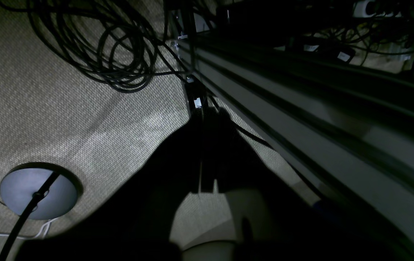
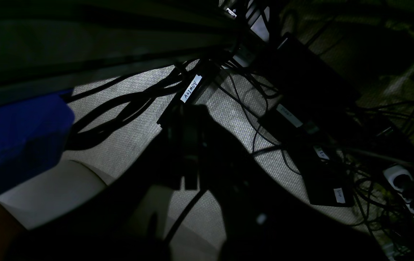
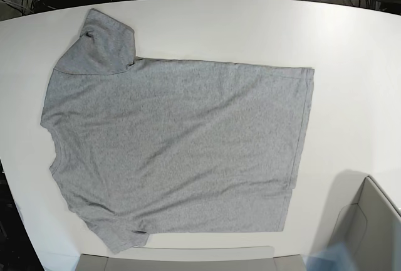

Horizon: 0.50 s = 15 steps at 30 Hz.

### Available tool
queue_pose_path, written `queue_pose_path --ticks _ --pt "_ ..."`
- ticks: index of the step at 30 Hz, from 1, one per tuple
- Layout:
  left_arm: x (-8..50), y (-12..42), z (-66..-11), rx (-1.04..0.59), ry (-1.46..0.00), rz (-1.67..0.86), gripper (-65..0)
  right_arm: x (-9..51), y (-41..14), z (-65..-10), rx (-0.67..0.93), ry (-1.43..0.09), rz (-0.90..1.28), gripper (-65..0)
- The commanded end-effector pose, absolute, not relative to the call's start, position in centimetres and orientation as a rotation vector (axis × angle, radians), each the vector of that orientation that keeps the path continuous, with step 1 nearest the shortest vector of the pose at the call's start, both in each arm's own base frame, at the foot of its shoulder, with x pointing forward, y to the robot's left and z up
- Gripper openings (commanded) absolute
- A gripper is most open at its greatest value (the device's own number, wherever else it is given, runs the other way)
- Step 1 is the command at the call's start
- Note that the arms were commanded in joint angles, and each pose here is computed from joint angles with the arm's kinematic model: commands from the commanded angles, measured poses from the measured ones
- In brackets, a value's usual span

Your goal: Fold the T-shirt properly

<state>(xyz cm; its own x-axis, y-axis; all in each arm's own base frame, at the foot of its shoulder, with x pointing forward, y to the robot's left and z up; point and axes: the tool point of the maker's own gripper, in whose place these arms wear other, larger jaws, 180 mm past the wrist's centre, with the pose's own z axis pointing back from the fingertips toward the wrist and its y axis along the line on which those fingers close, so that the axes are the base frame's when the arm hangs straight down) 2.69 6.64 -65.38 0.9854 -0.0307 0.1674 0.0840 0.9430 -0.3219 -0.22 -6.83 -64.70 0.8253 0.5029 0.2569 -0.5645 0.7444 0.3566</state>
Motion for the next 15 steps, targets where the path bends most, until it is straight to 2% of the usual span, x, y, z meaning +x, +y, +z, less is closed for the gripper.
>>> queue_pose_path --ticks 1,15 --pt "2.8 6.5 -65.3 -0.342 -0.166 -0.052 -65.0 -0.7 -6.3 -64.5 0.461 -0.144 0.573 -65.0" --pt "2.1 6.5 -65.3 -0.342 -0.156 -0.051 -65.0 -0.6 -6.9 -64.6 0.452 -0.144 0.578 -65.0"
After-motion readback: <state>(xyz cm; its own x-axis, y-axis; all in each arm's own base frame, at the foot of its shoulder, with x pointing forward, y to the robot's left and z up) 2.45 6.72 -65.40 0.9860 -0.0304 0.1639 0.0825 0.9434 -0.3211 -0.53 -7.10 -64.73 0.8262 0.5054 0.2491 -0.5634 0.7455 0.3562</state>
